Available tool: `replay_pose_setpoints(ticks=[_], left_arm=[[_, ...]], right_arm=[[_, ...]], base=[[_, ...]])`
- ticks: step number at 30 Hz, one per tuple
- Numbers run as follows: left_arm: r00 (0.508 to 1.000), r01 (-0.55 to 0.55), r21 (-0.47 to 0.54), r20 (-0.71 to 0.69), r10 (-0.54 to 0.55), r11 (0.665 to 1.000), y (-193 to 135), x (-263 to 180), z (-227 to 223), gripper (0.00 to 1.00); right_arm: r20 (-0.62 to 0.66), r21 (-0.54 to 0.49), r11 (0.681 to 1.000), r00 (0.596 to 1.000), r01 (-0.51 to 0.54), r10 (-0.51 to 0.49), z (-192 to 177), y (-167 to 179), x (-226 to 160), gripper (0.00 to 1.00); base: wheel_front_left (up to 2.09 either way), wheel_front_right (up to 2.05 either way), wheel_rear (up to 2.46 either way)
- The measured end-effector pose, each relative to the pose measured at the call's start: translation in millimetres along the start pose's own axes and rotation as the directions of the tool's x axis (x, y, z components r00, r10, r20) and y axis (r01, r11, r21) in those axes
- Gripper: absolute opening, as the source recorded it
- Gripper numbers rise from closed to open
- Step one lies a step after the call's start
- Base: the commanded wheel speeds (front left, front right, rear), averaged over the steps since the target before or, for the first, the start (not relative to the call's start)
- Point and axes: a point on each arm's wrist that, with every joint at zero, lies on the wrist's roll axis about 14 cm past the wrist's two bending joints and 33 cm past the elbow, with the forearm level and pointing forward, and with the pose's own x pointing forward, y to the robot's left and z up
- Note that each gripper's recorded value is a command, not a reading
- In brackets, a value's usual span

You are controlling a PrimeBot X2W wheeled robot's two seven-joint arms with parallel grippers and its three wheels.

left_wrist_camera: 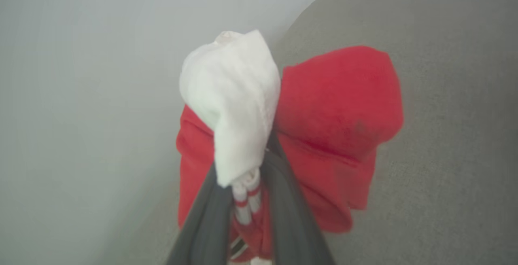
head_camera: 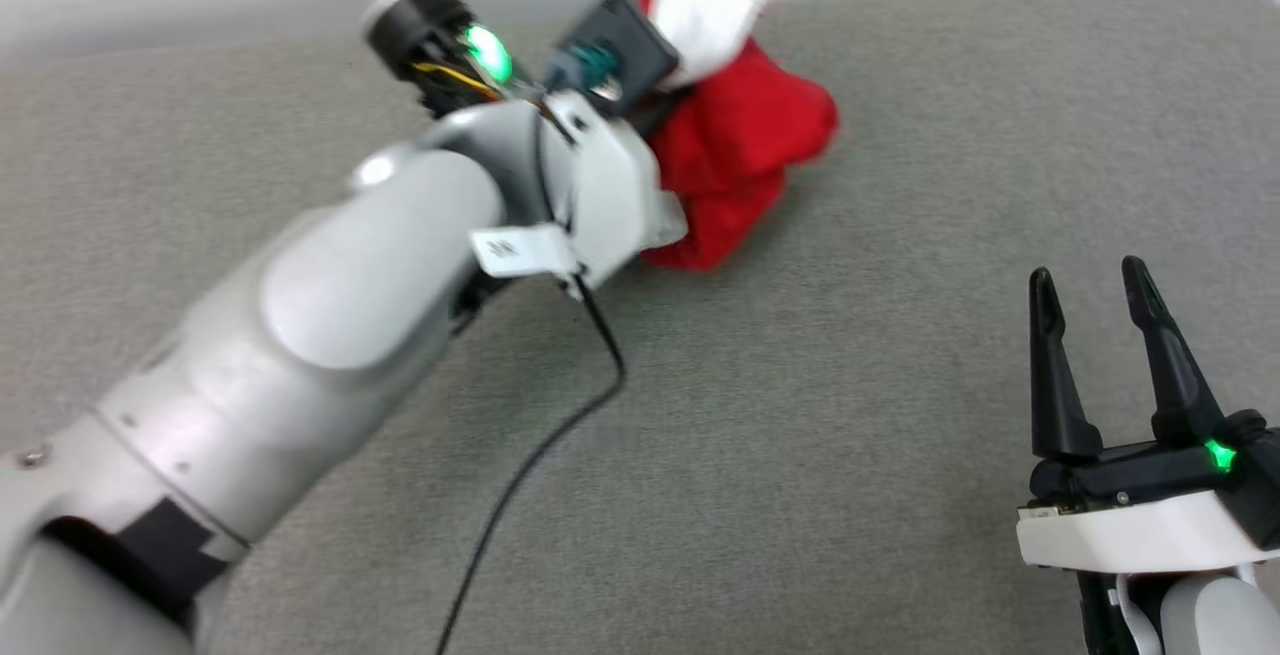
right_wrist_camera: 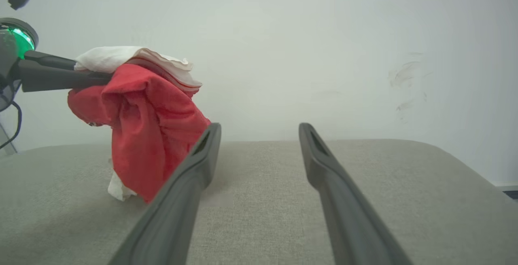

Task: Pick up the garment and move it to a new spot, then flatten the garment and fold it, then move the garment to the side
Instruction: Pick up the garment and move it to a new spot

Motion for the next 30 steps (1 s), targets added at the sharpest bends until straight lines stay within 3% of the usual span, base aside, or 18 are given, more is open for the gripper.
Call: replay_pose_setpoints(ticks=[6,14,21,26,27,28,30], left_arm=[[0.981,0.187,-0.015,0.055,-0.186,0.982,-81,39,6,0.0],[0.919,0.393,-0.083,-0.008,-0.395,0.916,-185,49,-31,0.0],[0.862,0.486,-0.144,-0.084,-0.5,0.862,-246,27,-60,0.0],[0.849,0.504,-0.163,-0.088,-0.522,0.848,-260,16,-62,0.0],[0.853,0.501,-0.163,-0.074,-0.517,0.85,-259,16,-60,0.45],[0.859,0.496,-0.158,-0.053,-0.509,0.854,-257,16,-56,1.0],[0.876,0.477,-0.144,0.002,-0.482,0.867,-247,19,-45,1.0]], right_arm=[[-0.005,-0.021,0.998,0.998,0.067,-0.067,2,-23,-10,1.0],[-0.012,-0.04,0.991,0.992,0.127,-0.128,3,-43,-18,1.0],[-0.025,-0.036,0.991,0.991,0.131,-0.132,-2,-44,-17,1.0],[-0.033,-0.034,0.992,0.992,0.12,-0.121,-5,-41,-15,1.0],[-0.032,-0.034,0.992,0.992,0.118,-0.119,-5,-40,-15,1.0],[-0.03,-0.034,0.993,0.993,0.116,-0.117,-5,-39,-15,1.0],[-0.026,-0.036,0.993,0.993,0.111,-0.112,-3,-38,-14,1.0]], base=[[0.0,0.0,0.0],[0.0,0.0,0.0],[0.0,0.0,0.0],[0.0,0.0,0.0],[0.0,0.0,0.0],[0.0,0.0,0.0],[0.0,0.0,0.0]])
